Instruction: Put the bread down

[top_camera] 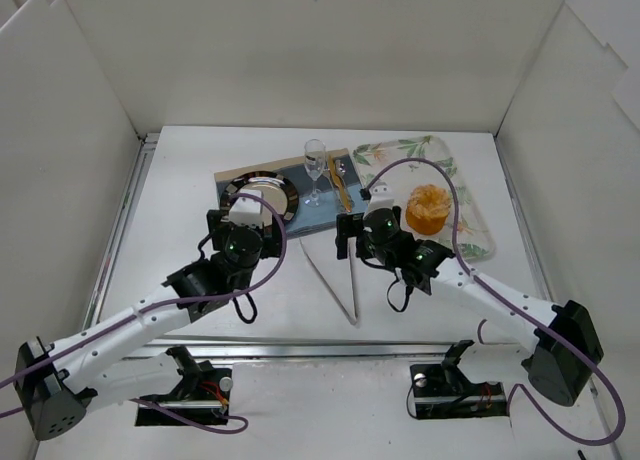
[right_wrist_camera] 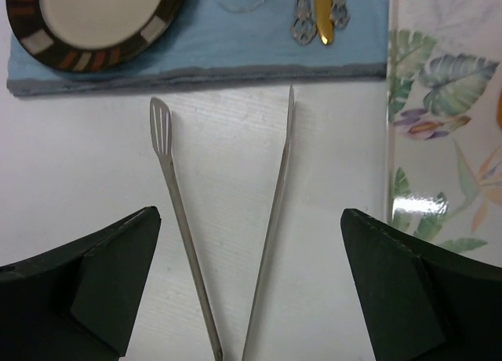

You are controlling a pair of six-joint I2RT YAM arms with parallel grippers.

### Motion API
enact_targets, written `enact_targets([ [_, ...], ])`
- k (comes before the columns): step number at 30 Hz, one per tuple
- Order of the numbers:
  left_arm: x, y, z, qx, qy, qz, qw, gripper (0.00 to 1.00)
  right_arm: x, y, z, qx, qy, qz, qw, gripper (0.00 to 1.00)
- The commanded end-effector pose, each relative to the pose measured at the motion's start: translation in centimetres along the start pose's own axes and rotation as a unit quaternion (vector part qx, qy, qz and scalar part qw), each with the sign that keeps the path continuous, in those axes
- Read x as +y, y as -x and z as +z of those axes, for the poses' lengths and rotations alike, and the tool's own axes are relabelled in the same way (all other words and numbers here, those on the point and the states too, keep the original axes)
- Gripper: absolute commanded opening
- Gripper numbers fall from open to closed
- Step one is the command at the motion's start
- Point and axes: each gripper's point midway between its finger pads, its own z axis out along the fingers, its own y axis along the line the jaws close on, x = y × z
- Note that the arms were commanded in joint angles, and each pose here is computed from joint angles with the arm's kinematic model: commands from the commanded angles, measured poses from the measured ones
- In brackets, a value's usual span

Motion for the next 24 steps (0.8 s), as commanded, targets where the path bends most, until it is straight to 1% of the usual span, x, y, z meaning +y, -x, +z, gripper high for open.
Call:
enact_targets([
  [1,1.5,3.5,-1.5,-0.053,0.019,-0.066,0.996,1.0,1.4,-2.2,0.1,0.036,0.035,0.02,0.999,0.98],
  [2,1.7,3.6,-1.8,-0.056,0.019,-0.073,0.996,1.0,0.7,-3.9,0.3,0.049,0.026,0.015,0.998,0.98],
  [4,2.0,3.7,-2.2,-0.063,0.015,-0.082,0.995,1.0,1.0,-4.3,0.4,0.038,0.036,0.013,0.999,0.98],
  [11,2.1,3.8,-2.4,-0.068,0.011,-0.087,0.994,1.0,1.6,-8.1,0.6,0.07,0.071,-0.008,0.995,0.98],
  [16,1.6,3.7,-2.1,-0.061,0.008,-0.08,0.995,1.0,2.1,-10.0,1.8,0.098,0.063,-0.046,0.992,0.98],
  [24,1.5,3.6,-1.9,-0.057,0.009,-0.075,0.996,1.0,3.0,-11.0,3.0,0.112,0.035,-0.088,0.989,0.98],
])
